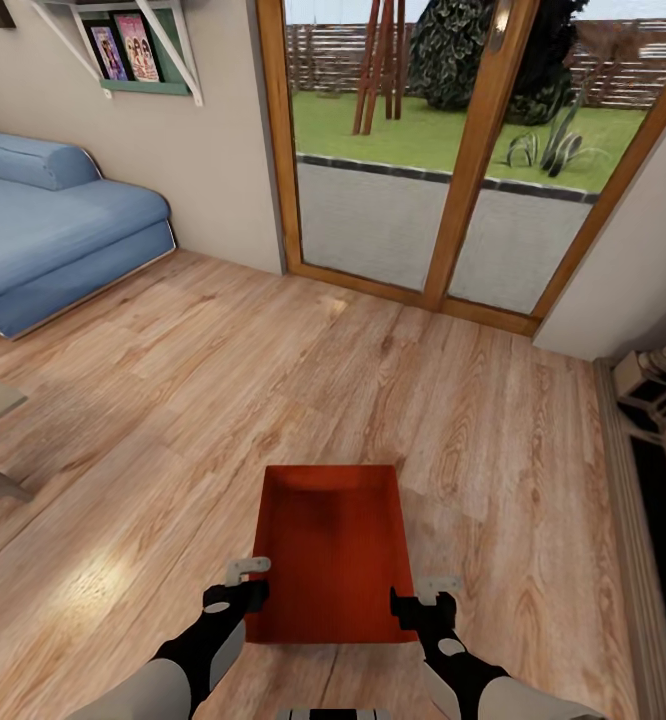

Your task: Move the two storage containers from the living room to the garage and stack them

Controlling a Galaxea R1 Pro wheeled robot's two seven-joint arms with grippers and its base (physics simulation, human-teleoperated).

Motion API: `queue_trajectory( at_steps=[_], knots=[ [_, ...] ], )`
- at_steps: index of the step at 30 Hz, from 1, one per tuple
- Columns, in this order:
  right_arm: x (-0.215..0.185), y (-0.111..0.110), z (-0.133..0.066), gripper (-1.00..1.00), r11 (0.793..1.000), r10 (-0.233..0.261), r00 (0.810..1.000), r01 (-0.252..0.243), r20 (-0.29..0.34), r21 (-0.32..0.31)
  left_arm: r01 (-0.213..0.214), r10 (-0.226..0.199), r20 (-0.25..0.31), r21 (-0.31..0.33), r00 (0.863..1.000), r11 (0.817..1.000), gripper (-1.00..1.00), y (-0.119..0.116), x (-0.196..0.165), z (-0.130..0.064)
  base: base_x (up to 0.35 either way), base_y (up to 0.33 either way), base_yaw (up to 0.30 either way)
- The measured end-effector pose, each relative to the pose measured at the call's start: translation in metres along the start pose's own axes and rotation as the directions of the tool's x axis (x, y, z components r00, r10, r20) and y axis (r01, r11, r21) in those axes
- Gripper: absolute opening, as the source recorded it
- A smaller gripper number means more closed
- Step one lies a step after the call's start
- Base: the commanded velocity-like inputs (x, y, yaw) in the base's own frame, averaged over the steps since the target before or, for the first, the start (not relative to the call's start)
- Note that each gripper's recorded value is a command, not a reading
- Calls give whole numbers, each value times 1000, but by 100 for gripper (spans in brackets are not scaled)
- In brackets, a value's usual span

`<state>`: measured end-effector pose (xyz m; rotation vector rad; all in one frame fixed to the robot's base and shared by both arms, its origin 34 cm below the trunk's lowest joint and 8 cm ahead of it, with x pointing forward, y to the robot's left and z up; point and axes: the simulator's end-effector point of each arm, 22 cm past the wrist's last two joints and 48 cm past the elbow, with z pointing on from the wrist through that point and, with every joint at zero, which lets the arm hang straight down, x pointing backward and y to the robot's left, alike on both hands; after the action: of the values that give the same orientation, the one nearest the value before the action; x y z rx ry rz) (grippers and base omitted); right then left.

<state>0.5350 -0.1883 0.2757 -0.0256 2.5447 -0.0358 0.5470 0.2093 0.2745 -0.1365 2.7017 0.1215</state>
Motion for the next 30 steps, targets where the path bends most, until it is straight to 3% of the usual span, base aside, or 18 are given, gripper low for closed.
queue_trajectory(
  at_steps=[11,30],
  knots=[
    [0,0,0,100,1000,0,1000,0,0,0,-1,1,1,0,1000,1000,100,0,0,0,137,0,0],
    [1,-8,1,100,1000,-13,1000,13,-2,9,-10,10,-35,1,999,1000,100,0,17,0,5,0,0]
  ],
)
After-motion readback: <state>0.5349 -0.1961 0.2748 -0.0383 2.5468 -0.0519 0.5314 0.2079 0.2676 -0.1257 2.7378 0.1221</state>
